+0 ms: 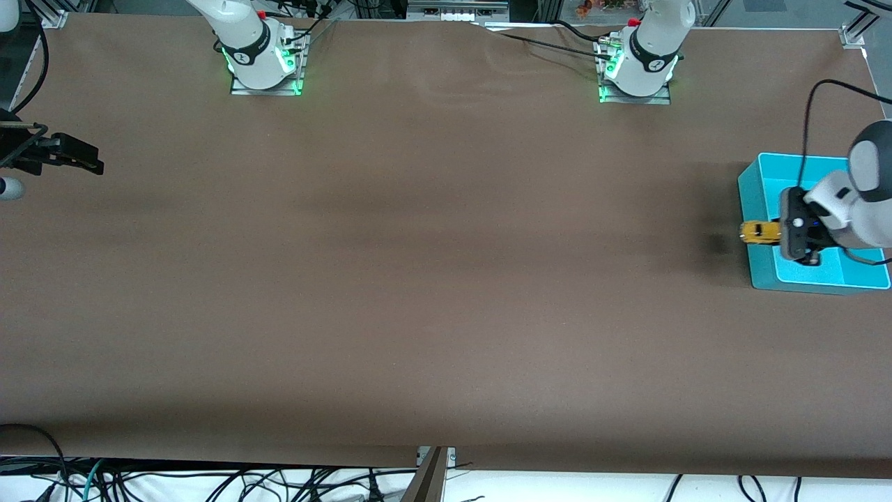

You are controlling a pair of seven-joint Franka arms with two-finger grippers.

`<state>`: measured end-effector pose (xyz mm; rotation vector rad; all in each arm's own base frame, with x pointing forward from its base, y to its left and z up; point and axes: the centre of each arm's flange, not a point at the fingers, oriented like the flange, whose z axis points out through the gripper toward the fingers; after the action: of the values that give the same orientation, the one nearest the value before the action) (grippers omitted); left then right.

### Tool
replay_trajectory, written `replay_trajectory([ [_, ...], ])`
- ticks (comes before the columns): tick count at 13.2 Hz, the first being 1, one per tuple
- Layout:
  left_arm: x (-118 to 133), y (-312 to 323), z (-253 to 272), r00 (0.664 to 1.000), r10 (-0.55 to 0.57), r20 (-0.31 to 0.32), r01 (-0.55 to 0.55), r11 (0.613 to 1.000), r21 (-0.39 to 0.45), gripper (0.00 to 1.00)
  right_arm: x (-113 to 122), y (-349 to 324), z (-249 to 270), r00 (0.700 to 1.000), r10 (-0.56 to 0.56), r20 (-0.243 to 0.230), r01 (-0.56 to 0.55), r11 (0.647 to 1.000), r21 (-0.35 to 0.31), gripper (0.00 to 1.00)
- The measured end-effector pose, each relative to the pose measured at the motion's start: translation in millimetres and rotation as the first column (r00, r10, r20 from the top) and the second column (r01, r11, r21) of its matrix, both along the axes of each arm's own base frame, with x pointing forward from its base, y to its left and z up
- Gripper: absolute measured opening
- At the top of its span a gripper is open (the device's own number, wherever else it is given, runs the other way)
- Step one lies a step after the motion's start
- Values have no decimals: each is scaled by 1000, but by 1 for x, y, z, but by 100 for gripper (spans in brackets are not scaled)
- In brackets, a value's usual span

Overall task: Wind and store yellow beetle car
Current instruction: 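Grasp the yellow car with the left gripper and lift it, then lower the car into the cyan tray and open the left gripper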

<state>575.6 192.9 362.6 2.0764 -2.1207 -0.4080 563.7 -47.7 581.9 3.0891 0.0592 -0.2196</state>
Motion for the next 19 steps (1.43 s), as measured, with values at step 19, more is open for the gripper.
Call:
replay_trajectory([
  [19,-150,151,-156,993,-85,83,90,994,-64,69,0,0,0,1000,-1,0,1,1000,0,100],
])
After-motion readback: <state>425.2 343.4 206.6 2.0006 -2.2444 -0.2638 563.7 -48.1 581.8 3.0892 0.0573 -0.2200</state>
